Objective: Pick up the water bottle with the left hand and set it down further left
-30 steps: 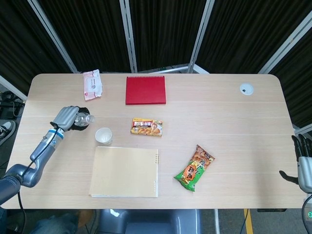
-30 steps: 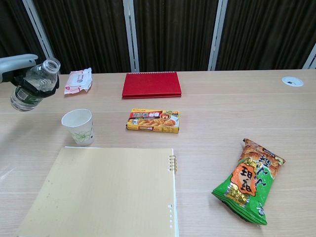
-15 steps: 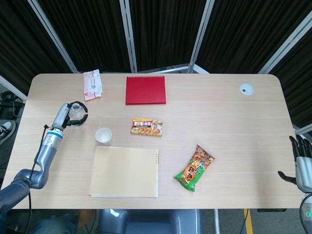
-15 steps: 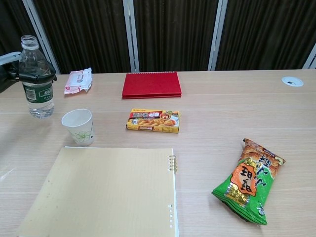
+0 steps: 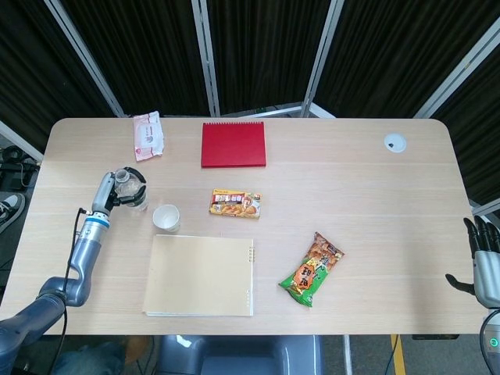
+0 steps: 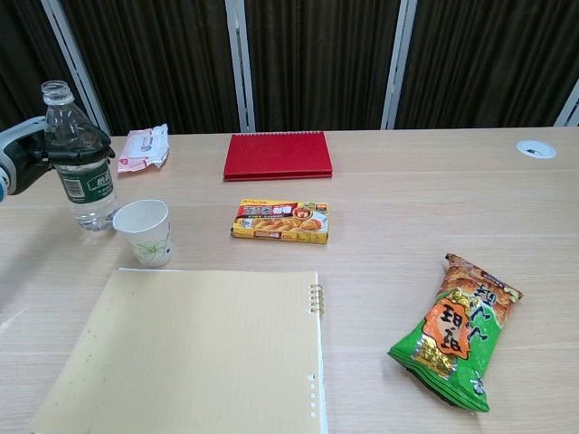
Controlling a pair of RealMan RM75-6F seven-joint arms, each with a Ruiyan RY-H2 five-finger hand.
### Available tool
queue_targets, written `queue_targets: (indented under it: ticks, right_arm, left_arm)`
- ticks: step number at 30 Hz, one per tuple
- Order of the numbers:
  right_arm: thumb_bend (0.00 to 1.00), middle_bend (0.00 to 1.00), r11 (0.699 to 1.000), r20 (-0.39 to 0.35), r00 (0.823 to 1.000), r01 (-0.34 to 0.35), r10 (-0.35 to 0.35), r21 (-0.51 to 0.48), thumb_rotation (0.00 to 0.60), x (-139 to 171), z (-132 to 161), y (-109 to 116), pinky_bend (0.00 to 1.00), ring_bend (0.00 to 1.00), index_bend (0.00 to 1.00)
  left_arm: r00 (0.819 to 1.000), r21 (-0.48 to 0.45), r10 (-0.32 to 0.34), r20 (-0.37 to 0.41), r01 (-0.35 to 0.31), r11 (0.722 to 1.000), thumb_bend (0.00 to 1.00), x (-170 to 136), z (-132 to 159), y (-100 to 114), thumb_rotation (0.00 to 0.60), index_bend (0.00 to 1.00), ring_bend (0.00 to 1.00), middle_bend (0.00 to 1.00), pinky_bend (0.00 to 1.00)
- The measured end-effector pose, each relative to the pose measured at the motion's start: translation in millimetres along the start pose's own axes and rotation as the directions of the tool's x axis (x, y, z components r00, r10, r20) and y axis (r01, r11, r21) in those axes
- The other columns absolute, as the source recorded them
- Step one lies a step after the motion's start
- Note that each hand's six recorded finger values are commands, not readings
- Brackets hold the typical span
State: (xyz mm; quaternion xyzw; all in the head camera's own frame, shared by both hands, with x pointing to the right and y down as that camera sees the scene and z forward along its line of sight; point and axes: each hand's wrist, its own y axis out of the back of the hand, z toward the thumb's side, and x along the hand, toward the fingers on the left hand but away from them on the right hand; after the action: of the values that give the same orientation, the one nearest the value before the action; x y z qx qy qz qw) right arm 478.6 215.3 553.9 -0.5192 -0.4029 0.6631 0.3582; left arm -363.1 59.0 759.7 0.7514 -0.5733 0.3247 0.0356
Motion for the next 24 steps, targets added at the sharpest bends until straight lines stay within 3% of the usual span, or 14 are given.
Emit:
queue_targets:
  ticks: [16,24]
  right_arm:
    - [0.0,0.0,1.0,0.004,1.0,0.001,-0.001,0.006,0.6,-0.6,-0.4,-1.1,0.0,0.0,0.0]
    - [0.0,0.0,1.0,-0.003,1.0,0.001,-0.001,0.003,0.6,0.3,1.1,-0.5,0.0,0.0,0.0]
  left_arm:
    - [1.0,-0.061,-0.024,0.003,0.024,0.998,0.21,-3.6,-7.1,-10.3,0.6,0.37,0.31,0.39,0.36]
    - [0.999,-0.035,-0.033,0.011,0.033,0.999,0.14,-8.2,-8.7,-4.9,0.6,0.23,0.21,0.26,0.21]
